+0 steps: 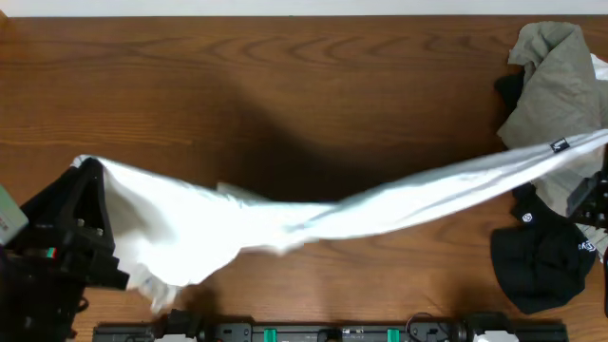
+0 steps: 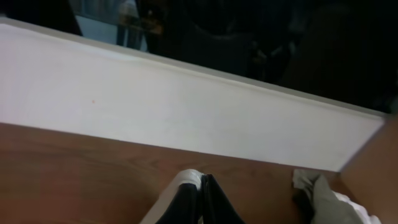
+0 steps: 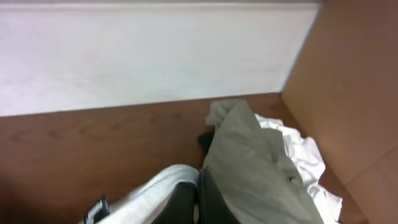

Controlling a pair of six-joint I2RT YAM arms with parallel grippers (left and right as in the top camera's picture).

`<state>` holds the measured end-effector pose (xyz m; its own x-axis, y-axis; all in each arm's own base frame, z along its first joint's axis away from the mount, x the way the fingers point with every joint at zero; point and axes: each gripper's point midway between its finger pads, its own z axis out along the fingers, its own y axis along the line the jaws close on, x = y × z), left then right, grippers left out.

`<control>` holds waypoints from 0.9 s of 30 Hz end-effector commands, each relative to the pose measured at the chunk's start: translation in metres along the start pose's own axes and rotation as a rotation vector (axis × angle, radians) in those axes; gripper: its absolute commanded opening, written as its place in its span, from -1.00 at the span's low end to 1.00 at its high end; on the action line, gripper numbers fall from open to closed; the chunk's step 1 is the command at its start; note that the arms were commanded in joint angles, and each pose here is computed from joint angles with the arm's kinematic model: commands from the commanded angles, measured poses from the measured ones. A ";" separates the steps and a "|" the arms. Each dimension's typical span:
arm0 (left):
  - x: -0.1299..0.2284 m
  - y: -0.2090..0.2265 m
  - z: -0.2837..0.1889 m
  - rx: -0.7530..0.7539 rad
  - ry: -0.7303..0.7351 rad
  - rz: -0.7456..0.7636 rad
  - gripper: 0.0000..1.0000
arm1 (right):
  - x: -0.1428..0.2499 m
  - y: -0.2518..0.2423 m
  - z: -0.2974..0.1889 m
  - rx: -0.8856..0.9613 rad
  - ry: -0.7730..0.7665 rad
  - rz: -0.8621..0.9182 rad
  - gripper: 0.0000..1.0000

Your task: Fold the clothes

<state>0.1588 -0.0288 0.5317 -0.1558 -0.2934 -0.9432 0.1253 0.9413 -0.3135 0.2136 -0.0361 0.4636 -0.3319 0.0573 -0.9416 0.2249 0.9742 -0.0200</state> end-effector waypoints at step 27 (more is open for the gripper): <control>-0.059 0.046 0.268 -0.048 0.069 0.140 -0.89 | -0.091 0.023 0.221 0.148 0.029 0.033 -0.98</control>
<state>0.4928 -0.0200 0.4523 -0.4100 -0.1738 -0.8954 0.0716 0.9725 -0.2216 0.4884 -0.0479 0.4070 -0.4836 0.0764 -0.8720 0.2799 0.9574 -0.0713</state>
